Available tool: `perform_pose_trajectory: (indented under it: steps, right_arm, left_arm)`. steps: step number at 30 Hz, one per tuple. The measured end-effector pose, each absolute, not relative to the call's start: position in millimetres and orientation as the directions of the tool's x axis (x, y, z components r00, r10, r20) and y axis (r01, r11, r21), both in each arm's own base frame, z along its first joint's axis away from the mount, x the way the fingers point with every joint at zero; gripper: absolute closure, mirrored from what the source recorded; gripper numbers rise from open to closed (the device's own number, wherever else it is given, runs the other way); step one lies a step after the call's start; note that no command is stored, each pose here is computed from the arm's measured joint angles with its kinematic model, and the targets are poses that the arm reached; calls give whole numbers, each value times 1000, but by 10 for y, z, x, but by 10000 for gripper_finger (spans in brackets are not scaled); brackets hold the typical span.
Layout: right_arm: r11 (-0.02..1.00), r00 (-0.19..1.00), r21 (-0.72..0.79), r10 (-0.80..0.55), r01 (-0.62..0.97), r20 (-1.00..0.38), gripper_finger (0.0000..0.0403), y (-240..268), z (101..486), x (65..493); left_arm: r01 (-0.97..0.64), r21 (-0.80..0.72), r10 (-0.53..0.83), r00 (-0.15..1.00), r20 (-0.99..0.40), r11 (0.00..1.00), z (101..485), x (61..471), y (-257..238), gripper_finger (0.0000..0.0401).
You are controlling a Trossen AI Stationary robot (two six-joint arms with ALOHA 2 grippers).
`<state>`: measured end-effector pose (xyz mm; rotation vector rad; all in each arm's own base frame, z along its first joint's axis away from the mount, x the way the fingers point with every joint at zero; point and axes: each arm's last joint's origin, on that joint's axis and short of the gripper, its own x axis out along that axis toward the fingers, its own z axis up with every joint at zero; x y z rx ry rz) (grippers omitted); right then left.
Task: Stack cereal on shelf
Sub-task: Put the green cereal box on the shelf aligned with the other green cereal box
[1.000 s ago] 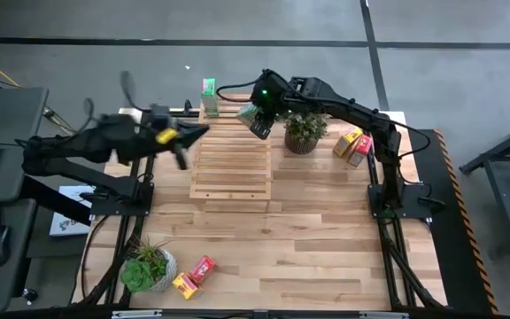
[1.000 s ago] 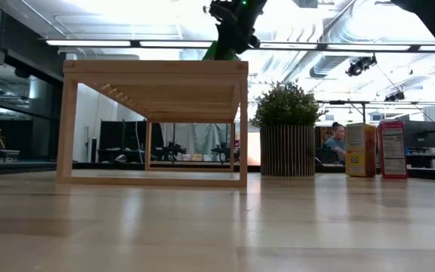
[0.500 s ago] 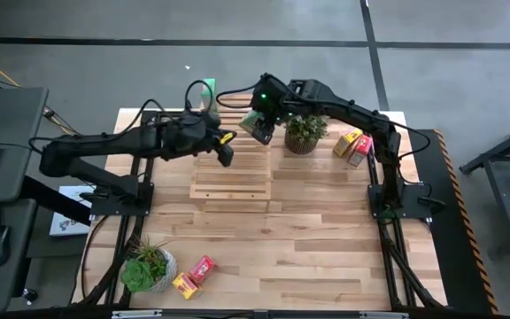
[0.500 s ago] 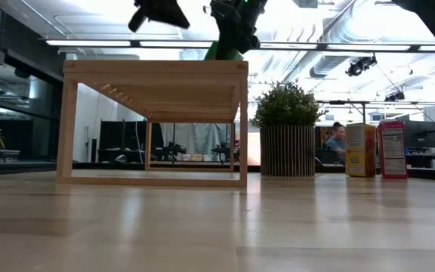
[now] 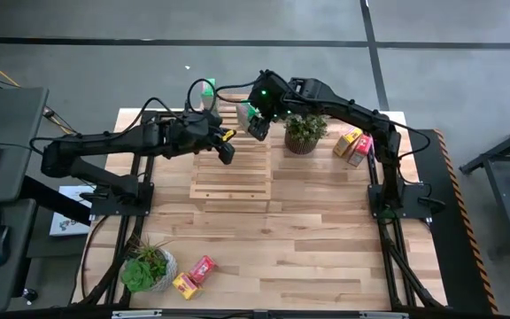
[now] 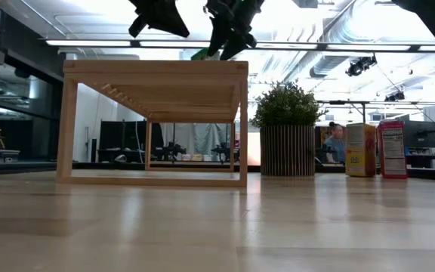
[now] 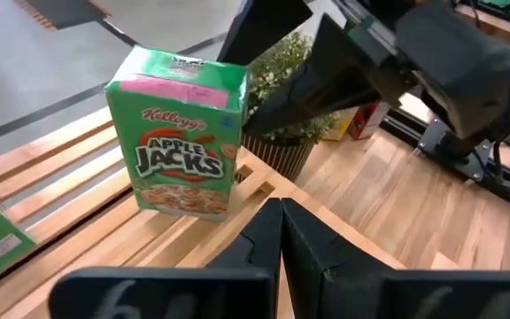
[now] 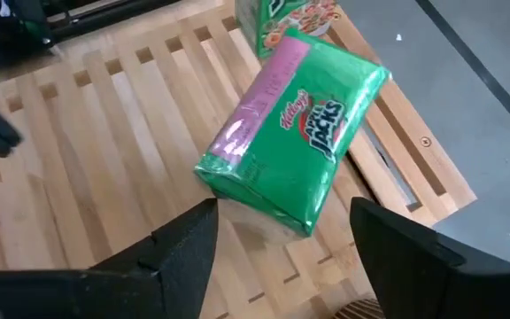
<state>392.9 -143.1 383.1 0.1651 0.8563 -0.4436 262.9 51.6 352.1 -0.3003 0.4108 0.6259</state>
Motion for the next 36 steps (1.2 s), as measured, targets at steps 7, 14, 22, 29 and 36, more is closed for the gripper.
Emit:
perform_pose_trajectory:
  steps: [7, 14, 22, 29, 36]
  right_arm:
    - [908, 512, -60, -288, 415, -809, 153, -1430, 3847, 3792]
    - [933, 490, 12, -178, 361, -853, 153, -1317, 3905, 3653]
    - [955, 467, 19, -128, 297, -875, 153, -1072, 3761, 3642]
    - [922, 637, 129, -148, 366, -756, 153, -780, 3458, 3222]
    - [881, 882, 270, -270, 388, -386, 153, -510, 3334, 3060]
  left_arm:
    - [-512, -161, 397, 798, -453, 844, 3659, 2422, 446, 401]
    - [-475, -178, 393, 847, -357, 862, 3914, 2063, 374, 401]
    - [-425, -200, 376, 895, -240, 883, 4131, 1695, 274, 401]
    - [-391, -220, 359, 917, -173, 894, 4232, 1484, 215, 401]
    - [-406, -230, 377, 912, -162, 884, 4246, 1449, 215, 401]
